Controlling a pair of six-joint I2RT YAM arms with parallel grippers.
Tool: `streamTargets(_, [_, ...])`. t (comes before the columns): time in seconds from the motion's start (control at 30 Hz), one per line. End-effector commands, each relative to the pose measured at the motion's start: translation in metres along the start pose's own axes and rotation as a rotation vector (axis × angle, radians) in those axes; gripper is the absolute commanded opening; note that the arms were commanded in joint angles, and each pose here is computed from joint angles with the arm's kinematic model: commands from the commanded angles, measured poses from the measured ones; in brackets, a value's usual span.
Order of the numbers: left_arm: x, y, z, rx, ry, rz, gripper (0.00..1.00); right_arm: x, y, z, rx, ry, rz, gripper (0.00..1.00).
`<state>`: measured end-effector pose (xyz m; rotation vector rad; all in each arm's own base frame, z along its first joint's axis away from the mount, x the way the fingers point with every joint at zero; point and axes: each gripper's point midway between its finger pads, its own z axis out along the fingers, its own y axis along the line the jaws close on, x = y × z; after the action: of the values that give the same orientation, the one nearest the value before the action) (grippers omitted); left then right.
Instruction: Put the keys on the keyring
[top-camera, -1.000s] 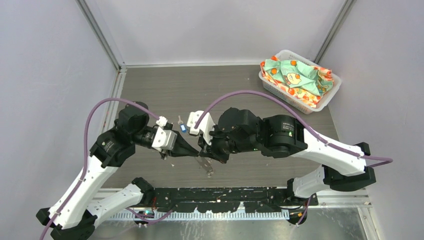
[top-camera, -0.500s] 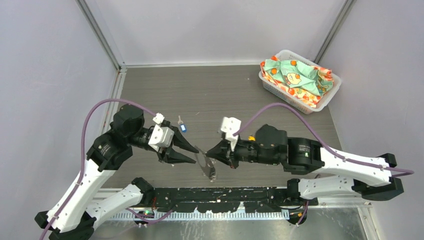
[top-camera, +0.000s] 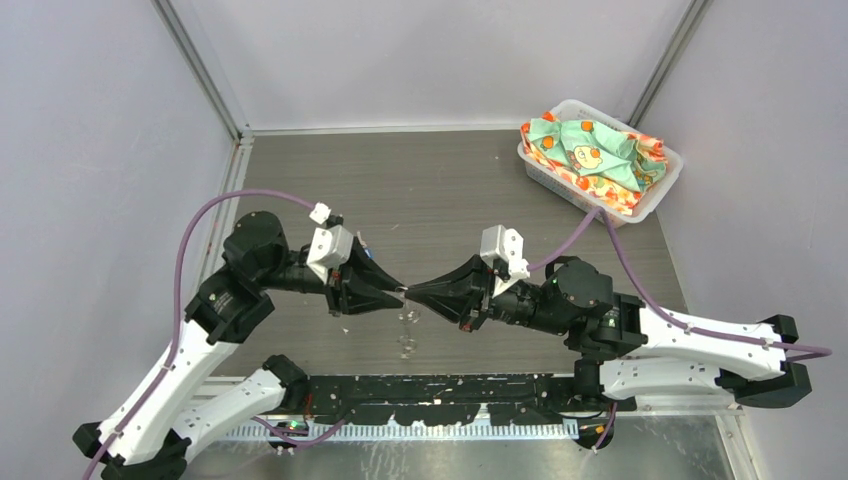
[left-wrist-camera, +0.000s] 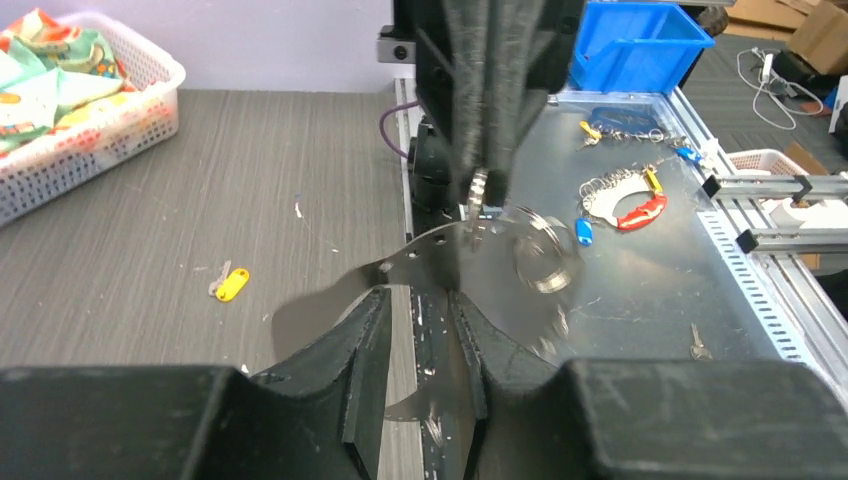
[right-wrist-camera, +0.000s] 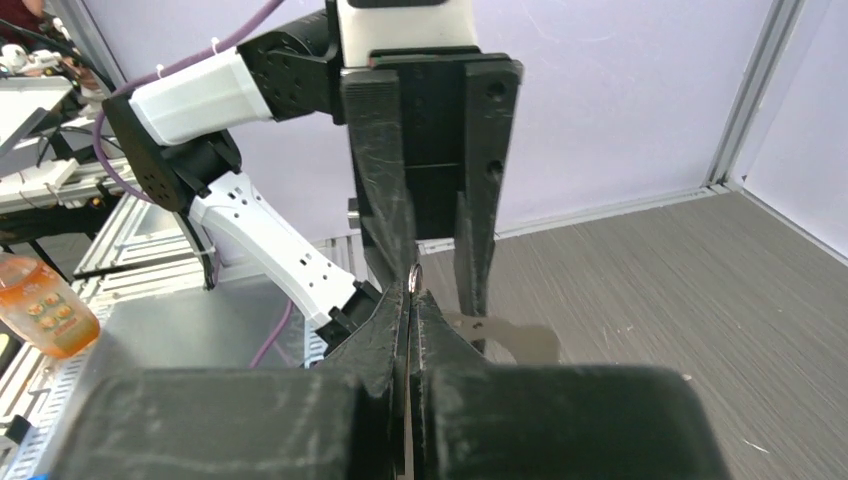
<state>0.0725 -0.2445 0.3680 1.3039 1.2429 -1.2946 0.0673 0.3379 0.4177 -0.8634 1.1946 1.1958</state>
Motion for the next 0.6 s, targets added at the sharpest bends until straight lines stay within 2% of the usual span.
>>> streamTargets(0.0, [-0.027, 0.007, 0.001, -0.049, -0.074, 0.002, 0.28, -0.034, 0.007, 0.003, -0.032, -0.138, 0.021, 0.01])
streamTargets(0.33, [-0.046, -0.026, -0.005, 0.077, -0.103, -0.015, 0.25, -0.025, 0.006, 0.004, -0.030, -0.122, 0.023, 0.01])
streamTargets(0.57, [-0.048, -0.025, -0.004, 0.076, -0.109, -0.010, 0.22, -0.023, 0.012, 0.007, -0.063, -0.114, 0.022, 0.01])
